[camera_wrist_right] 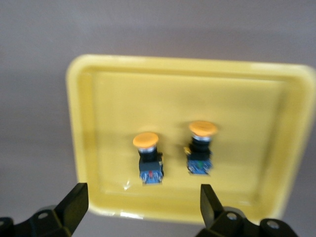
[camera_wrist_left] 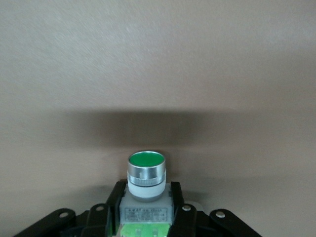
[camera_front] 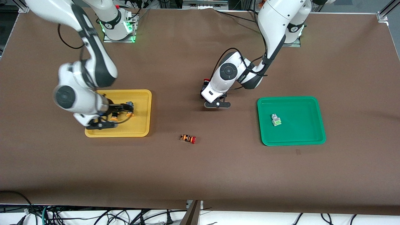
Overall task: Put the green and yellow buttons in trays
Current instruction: 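Return the right arm to rest while the left carries the green button, then lower the green button into the green tray and open the left gripper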
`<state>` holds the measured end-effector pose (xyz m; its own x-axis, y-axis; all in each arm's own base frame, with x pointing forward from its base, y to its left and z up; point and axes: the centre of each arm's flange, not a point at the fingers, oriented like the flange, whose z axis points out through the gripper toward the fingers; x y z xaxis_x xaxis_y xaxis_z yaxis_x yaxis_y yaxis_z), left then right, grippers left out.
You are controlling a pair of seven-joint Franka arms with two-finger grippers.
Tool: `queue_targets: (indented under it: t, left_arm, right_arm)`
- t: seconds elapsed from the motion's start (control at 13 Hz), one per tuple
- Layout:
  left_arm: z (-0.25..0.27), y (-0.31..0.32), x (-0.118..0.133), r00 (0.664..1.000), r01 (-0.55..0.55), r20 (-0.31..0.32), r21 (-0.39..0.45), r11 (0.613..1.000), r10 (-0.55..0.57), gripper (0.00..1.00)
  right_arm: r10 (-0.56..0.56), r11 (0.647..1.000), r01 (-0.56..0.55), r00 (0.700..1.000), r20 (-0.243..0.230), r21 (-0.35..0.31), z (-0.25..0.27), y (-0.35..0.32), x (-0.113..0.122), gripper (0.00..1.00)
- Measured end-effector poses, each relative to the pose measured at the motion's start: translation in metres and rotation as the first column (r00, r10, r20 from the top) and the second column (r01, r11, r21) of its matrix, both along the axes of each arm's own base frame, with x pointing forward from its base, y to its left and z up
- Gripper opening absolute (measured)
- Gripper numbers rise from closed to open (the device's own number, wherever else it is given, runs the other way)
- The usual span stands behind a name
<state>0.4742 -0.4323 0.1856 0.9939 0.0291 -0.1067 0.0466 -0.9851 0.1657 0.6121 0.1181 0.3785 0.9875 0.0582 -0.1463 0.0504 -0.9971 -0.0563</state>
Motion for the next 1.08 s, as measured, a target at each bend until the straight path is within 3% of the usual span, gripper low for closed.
queue_targets:
  t: [0.23, 0.46, 0.62, 0.85, 0.92, 1.08]
  left_arm:
    - [0.05, 0.063, 0.046, 0.994, 0.109, -0.024, 0.062, 0.992, -0.108, 0.41]
    - [0.096, 0.184, 0.1, 0.965, 0.263, -0.039, 0.1, 0.96, -0.26, 0.41]
    - [0.102, 0.267, 0.123, 0.921, 0.39, -0.051, 0.108, 0.914, -0.387, 0.41]
    - [0.085, 0.346, 0.13, 0.87, 0.493, -0.085, 0.103, 0.864, -0.486, 0.41]
    - [0.073, 0.355, 0.127, 0.866, 0.499, -0.104, 0.098, 0.861, -0.49, 0.41]
    - [0.05, 0.356, 0.122, 0.865, 0.5, -0.111, 0.103, 0.86, -0.49, 0.46]
  right_arm:
    - [0.006, 1.0, -0.003, 0.995, 0.097, -0.029, 0.13, -0.017, -0.025, 1.0]
    - [0.007, 0.997, 0.009, 0.975, 0.22, -0.07, 0.204, -0.033, -0.043, 1.0]
    - [-0.013, 0.997, 0.031, 0.966, 0.258, -0.066, 0.232, -0.045, -0.045, 1.0]
    - [-0.021, 0.996, 0.034, 0.987, 0.158, -0.083, 0.229, -0.051, -0.057, 1.0]
    - [-0.022, 0.995, 0.032, 0.993, 0.117, -0.089, 0.225, -0.052, -0.061, 1.0]
    - [-0.023, 0.995, 0.03, 0.997, 0.08, -0.095, 0.222, -0.053, -0.065, 1.0]
